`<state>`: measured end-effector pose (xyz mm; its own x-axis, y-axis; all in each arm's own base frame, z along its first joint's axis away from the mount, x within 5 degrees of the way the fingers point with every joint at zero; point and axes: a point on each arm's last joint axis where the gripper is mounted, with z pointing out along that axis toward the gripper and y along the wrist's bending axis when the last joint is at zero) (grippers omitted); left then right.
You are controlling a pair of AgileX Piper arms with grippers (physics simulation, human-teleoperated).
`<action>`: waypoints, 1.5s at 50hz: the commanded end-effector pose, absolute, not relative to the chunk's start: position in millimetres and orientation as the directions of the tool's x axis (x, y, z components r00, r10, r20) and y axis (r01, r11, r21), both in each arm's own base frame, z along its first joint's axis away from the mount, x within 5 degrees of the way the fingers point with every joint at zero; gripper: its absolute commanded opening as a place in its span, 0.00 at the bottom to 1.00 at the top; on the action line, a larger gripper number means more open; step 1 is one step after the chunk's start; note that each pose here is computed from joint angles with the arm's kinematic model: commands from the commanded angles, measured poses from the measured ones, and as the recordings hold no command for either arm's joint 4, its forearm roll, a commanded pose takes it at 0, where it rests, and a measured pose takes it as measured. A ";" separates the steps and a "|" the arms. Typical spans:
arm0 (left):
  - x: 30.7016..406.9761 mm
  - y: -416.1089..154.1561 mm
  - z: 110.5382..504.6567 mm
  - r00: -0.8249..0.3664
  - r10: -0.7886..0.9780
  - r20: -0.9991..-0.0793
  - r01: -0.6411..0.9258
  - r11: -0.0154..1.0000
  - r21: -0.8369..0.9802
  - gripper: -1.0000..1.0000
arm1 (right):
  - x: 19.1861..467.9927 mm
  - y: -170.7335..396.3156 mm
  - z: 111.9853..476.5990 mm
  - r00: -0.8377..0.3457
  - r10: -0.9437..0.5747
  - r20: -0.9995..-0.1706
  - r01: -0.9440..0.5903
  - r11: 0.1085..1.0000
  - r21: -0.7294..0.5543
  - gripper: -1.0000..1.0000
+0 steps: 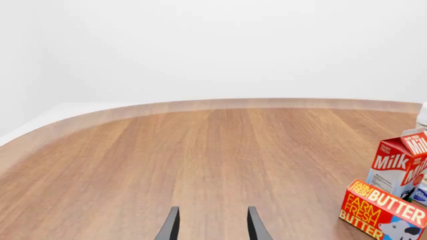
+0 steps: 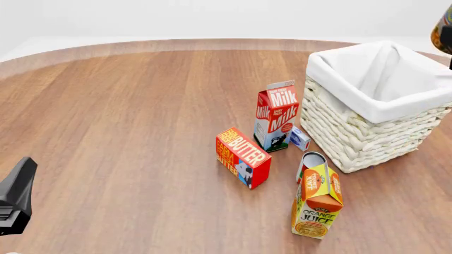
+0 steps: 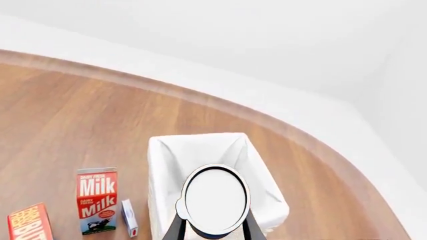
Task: Pick up the alphabet soup, and put it in the basket.
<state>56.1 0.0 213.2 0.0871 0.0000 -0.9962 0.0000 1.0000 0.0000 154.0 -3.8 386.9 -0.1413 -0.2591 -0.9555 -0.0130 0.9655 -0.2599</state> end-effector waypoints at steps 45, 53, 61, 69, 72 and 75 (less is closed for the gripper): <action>56.1 0.0 213.2 0.087 0.000 -0.996 0.000 1.000 0.000 1.00 | 217.5 -16.0 400.9 -0.247 -0.176 -0.953 0.026 0.982 -0.188 0.00; 56.1 0.0 213.2 0.087 0.000 -0.996 0.000 1.000 0.000 1.00 | 227.7 -17.1 398.2 -0.273 -0.187 -0.944 0.019 0.980 -0.200 0.00; 56.1 0.0 213.2 0.087 0.000 -0.996 0.000 1.000 0.000 1.00 | 237.8 -19.1 404.3 -0.291 -0.184 -0.939 0.020 0.980 -0.199 0.00; 56.1 0.0 213.2 0.087 0.000 -0.996 0.000 1.000 0.000 1.00 | 244.2 -22.6 405.3 -0.309 -0.178 -0.934 0.029 0.980 -0.196 0.00; 56.1 0.0 213.2 0.087 0.000 -0.996 0.000 1.000 0.000 1.00 | 247.4 -23.9 406.9 -0.316 -0.185 -0.931 0.029 0.978 -0.205 0.00; 56.1 0.0 213.2 0.087 0.000 -0.996 0.000 1.000 0.000 1.00 | 252.6 -24.1 410.8 -0.324 -0.190 -0.927 0.024 0.978 -0.209 0.00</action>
